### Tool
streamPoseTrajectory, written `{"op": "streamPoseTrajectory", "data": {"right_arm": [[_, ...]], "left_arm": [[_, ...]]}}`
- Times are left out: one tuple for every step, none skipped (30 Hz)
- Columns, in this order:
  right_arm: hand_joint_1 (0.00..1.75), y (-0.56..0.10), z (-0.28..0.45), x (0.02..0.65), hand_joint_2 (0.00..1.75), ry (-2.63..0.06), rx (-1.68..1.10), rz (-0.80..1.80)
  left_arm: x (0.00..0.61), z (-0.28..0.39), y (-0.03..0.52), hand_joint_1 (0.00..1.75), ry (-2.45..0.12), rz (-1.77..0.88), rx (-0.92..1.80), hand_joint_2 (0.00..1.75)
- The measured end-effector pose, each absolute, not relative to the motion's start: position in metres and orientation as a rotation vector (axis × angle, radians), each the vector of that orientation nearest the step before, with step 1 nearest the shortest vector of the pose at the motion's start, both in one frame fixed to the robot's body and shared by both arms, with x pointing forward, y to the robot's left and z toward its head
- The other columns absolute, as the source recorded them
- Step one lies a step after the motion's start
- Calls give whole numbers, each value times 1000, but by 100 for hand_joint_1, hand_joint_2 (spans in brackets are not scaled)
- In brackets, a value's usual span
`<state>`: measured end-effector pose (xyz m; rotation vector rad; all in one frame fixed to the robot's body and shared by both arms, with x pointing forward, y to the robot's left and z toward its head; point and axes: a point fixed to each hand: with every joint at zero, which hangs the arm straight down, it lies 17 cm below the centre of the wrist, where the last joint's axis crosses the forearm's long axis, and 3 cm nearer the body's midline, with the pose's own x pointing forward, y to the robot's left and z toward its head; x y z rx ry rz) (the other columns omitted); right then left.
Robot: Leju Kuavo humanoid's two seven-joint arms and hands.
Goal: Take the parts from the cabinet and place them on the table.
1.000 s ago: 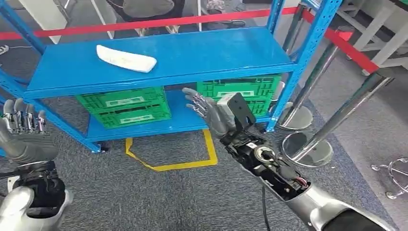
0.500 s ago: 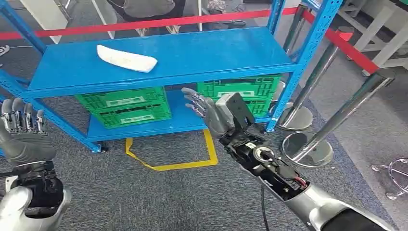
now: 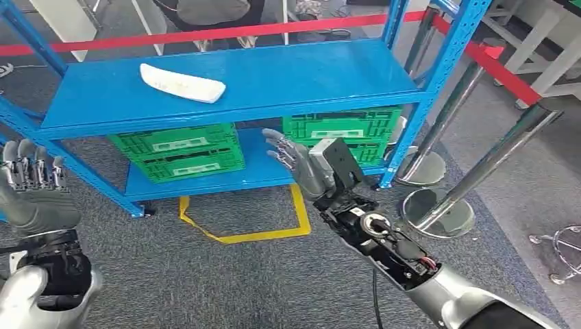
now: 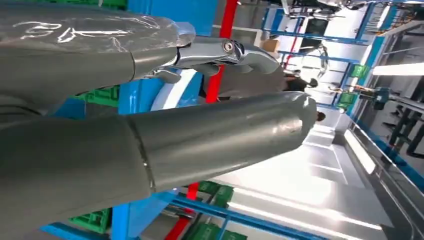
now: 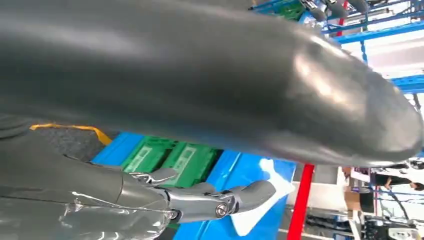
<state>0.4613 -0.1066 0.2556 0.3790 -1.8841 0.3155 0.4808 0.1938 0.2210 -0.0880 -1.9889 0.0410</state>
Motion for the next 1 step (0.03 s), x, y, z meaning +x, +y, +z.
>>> {"op": "streamPoseTrajectory", "data": {"right_arm": [[0,-107,254,461,0,-1882,379,314]], "left_arm": [[482,223,193,0,-1994,38,-88,0]]}}
